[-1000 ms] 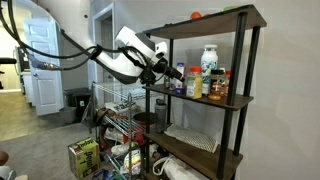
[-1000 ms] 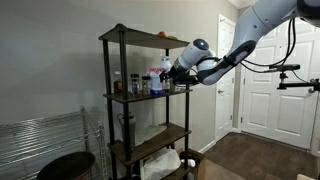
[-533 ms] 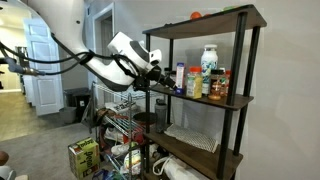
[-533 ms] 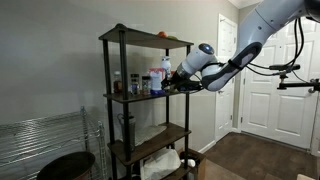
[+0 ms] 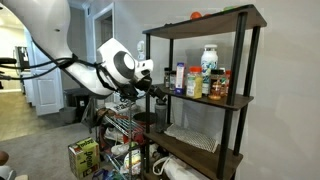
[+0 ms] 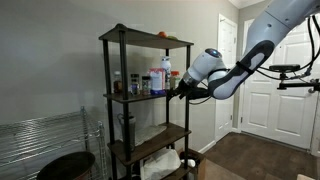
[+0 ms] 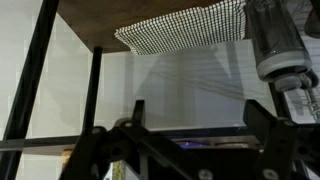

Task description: Pick up the box from the top shelf and place it on the second shelf.

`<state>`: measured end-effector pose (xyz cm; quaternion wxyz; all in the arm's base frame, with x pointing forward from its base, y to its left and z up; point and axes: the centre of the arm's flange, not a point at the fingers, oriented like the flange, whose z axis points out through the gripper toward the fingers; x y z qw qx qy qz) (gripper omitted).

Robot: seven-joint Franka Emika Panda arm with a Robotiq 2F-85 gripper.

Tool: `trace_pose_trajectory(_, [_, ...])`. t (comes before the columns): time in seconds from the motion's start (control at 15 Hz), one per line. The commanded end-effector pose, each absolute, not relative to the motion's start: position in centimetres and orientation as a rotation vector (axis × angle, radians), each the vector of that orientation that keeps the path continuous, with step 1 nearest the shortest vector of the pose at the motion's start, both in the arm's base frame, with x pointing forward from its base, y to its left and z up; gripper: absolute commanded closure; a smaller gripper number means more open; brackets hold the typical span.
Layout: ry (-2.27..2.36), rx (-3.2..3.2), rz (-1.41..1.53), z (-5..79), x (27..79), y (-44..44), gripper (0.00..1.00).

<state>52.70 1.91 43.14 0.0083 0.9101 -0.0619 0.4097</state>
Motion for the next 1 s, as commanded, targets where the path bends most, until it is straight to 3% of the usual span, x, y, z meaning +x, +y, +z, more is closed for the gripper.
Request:
trace_pose_trajectory(0.0, [-0.142,2.893,1.175,46.6,50.7,1.3,0.00])
trace_pose_trajectory(0.93, [-0.220,2.996,0.834,50.9,51.2,1.3,0.00])
